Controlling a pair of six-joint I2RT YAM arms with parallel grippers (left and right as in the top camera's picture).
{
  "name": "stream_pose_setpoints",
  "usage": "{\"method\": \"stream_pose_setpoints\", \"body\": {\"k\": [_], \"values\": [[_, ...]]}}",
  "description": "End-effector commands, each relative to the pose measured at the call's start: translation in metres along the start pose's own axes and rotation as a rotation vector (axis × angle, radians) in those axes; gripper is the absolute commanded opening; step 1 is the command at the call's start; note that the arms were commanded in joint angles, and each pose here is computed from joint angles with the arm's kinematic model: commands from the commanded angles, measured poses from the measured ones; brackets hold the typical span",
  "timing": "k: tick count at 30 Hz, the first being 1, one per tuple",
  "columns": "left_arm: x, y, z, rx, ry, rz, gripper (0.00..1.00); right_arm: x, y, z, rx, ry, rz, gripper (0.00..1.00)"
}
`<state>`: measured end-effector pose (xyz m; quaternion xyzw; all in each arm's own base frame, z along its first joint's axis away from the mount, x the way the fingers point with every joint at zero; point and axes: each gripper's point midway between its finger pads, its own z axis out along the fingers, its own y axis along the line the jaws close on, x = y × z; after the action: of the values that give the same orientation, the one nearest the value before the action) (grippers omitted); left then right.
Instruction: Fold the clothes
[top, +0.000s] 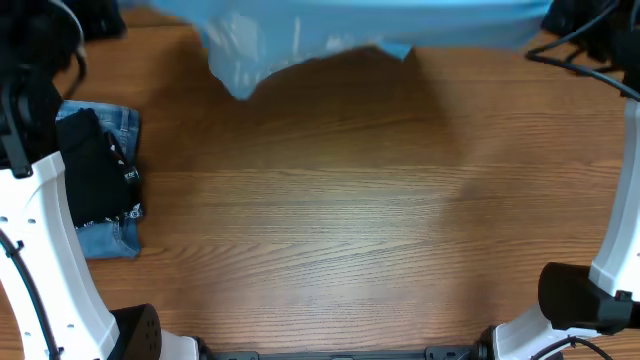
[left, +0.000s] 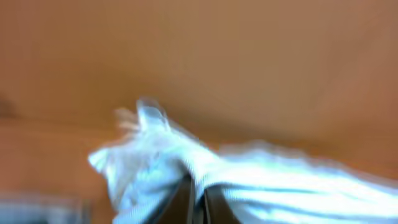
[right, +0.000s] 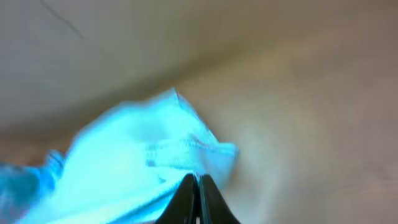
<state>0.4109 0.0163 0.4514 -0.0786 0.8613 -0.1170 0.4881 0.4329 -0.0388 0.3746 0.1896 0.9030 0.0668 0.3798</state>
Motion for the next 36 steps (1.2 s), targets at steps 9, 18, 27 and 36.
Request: {"method": "stream_pose_setpoints", "body": {"k": [9, 18, 27, 36], "values": [[0.214, 0.027, 0.082, -0.099, 0.9, -0.135, 0.04, 0.149, -0.074, 0.084, 0.252, 0.553, -0.022, 0.04], [0.364, 0.019, 0.091, -0.131, 1.339, -0.096, 0.04, 0.252, -0.116, 0.107, 0.374, 0.821, -0.018, 0.04], [0.426, 0.044, 0.072, -0.288, 1.477, 0.002, 0.04, 0.265, -0.14, 0.116, 0.498, 0.786, -0.012, 0.04], [0.412, 0.084, 0.088, -0.528, 1.339, -0.026, 0.04, 0.264, -0.084, 0.143, 0.165, 0.767, -0.114, 0.04]]}}
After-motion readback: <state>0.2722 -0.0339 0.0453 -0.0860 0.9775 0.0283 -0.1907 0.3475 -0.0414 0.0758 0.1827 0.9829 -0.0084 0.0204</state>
